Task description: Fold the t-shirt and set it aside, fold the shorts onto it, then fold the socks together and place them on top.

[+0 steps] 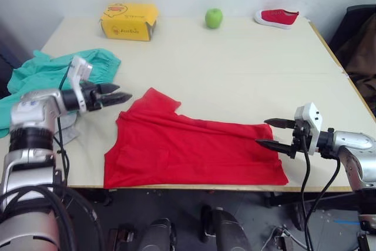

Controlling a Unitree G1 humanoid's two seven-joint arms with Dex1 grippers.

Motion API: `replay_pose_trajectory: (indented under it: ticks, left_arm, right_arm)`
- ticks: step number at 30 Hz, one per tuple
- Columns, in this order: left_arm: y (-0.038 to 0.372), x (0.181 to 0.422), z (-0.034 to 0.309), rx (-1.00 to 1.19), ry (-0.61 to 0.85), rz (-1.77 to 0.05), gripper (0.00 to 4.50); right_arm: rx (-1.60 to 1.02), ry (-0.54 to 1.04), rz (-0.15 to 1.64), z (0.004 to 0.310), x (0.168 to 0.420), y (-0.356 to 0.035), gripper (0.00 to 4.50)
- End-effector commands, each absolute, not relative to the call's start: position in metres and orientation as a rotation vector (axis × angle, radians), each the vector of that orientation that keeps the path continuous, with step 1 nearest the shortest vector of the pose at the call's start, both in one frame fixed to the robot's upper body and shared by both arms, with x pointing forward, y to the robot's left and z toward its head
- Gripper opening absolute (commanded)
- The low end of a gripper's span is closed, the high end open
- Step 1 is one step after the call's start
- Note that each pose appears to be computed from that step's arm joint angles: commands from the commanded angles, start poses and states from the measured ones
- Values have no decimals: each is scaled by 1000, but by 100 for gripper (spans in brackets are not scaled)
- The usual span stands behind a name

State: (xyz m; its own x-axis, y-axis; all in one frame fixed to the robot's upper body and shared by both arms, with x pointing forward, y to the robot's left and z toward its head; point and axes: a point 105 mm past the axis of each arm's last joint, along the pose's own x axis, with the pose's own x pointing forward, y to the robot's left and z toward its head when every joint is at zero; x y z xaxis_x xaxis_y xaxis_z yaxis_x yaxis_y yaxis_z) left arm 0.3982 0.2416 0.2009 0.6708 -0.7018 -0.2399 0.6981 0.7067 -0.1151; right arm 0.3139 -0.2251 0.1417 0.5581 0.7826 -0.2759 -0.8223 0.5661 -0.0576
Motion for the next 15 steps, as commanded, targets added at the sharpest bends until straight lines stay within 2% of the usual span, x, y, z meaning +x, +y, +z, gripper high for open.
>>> replay_pose_trajectory:
  ticks: [1,8,14,15]
  left_arm:
    - [236,414,184,39,331,-730,450]
    - [208,442,171,98,352,-631,450]
    - [188,452,160,118,371,-582,450]
    - [186,453,156,122,380,-575,431]
  right_arm:
    - [-175,199,925,155,318,-224,447]
    - [-223,220,861,150,326,-224,447]
    - [-250,243,833,145,328,-223,447]
    - [-249,244,833,144,328,-222,449]
